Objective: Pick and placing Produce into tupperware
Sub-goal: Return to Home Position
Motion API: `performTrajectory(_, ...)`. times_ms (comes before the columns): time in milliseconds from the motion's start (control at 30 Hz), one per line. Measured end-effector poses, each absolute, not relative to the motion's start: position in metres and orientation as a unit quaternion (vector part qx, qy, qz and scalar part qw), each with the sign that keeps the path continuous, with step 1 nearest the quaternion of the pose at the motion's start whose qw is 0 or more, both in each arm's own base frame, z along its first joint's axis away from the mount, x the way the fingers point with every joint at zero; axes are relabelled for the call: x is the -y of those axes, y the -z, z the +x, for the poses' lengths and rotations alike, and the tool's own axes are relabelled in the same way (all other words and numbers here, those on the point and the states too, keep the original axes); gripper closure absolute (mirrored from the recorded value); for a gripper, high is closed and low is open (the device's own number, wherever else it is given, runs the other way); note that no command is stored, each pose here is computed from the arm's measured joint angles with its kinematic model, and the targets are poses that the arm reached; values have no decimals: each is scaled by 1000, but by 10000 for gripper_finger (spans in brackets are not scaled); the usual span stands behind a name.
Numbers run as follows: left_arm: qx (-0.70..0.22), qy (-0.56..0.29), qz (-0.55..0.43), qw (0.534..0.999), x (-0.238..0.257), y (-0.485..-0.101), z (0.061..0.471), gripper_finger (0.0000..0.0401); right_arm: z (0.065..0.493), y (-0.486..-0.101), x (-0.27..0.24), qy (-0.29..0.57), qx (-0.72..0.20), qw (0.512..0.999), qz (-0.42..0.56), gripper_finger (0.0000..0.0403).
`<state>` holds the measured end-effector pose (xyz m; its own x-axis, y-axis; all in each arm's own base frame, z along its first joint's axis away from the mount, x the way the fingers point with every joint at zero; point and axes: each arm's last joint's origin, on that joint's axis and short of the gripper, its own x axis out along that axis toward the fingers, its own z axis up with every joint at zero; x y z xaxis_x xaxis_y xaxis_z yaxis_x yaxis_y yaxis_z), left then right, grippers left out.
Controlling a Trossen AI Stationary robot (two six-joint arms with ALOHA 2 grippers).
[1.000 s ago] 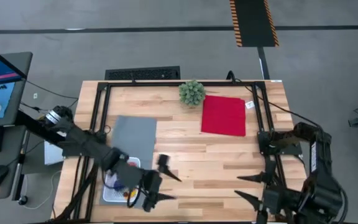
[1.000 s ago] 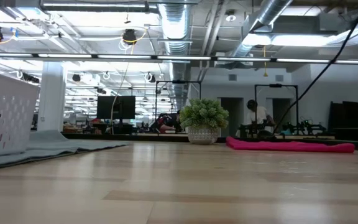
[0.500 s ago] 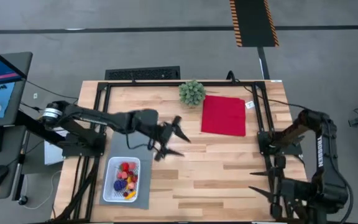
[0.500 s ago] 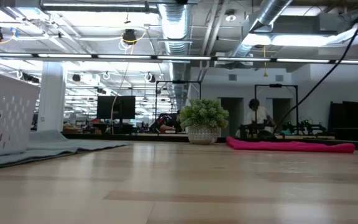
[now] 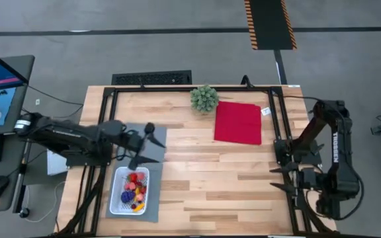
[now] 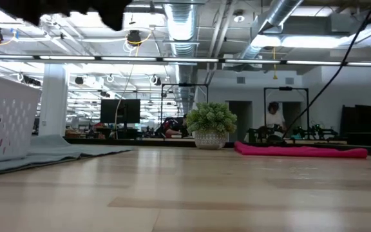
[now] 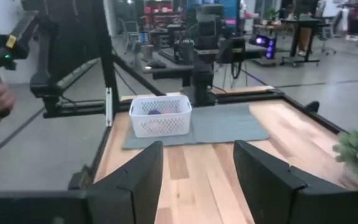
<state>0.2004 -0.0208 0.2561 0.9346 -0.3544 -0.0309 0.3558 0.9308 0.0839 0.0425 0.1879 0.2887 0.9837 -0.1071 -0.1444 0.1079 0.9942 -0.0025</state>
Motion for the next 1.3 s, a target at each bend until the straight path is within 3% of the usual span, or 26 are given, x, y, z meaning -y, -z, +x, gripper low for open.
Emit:
performTrajectory(333,36,181,22,983,21,-194,143,132,26,-244,-146,-5,-11,999,32,184)
performTrajectory(500,73,194,15,978,20,-182,128,132,26,-222,-125,-9,-2,999,33,184)
performTrajectory(1033,24,171,24,985,18,-173,114,132,25,-169,-95,-22,0,1000,7,184)
performTrajectory(1300,49,171,40,983,17,-176,103,132,27,-143,-74,-14,-2,998,58,184)
